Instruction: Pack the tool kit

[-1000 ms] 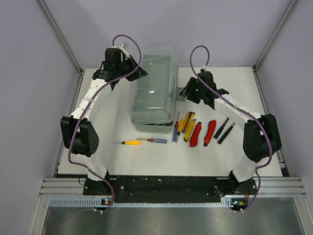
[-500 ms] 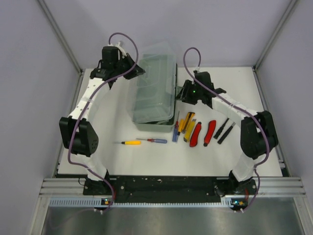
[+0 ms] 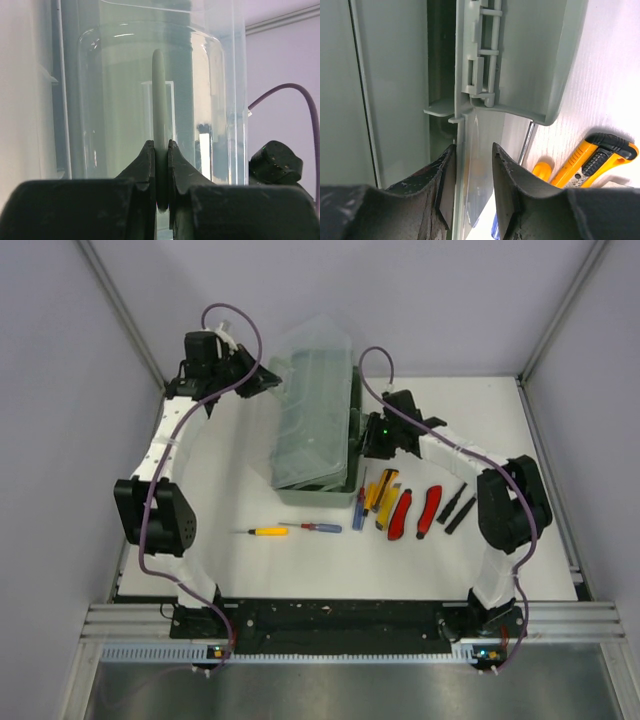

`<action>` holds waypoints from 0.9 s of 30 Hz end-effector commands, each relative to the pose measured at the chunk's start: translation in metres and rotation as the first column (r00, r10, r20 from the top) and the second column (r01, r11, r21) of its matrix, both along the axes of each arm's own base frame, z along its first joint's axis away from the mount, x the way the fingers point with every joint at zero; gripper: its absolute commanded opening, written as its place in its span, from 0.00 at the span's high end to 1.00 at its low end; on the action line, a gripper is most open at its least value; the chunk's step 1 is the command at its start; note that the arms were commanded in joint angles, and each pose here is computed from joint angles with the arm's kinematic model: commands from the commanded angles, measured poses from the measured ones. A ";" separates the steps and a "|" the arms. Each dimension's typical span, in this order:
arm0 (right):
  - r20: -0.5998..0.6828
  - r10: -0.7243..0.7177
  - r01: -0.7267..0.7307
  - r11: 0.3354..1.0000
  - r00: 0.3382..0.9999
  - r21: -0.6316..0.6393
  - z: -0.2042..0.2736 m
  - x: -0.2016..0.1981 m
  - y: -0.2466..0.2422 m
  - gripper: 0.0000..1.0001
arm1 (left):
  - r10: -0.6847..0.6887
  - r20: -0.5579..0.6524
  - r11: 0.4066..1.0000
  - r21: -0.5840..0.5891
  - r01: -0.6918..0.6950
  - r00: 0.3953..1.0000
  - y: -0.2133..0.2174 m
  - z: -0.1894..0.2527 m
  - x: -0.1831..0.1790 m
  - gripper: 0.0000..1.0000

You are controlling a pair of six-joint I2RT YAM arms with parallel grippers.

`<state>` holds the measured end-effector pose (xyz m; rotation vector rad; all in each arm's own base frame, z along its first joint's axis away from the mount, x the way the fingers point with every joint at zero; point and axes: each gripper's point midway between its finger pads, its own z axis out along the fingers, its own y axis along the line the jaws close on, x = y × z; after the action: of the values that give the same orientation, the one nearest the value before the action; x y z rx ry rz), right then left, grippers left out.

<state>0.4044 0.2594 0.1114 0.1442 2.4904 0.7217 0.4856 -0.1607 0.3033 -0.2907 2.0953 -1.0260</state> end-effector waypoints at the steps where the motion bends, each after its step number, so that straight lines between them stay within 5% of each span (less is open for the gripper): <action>1: 0.050 -0.086 0.089 0.994 0.995 -0.060 0.010 0.020 -0.011 0.69 | -0.009 0.306 0.996 -0.082 0.036 0.952 0.028 0.083 0.021 1.00; 11: 0.085 -0.229 0.237 0.966 0.970 -0.106 0.015 0.043 -0.033 0.81 | 0.082 0.296 0.996 0.013 -0.090 0.952 0.120 0.050 0.038 1.00; 20: 0.088 -0.270 0.278 0.954 0.959 -0.109 0.017 0.054 -0.055 0.81 | 0.031 0.251 0.999 0.001 -0.032 0.968 0.138 0.003 0.040 1.00; 27: 0.075 -0.262 0.269 0.959 0.962 -0.094 0.015 0.054 -0.053 0.81 | -0.006 0.242 0.999 -0.032 0.014 0.970 0.136 -0.018 0.039 0.85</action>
<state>0.4443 0.2274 0.1206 0.3524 2.4076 0.5541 0.5125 -0.0280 0.2601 -0.3435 2.0062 -1.0727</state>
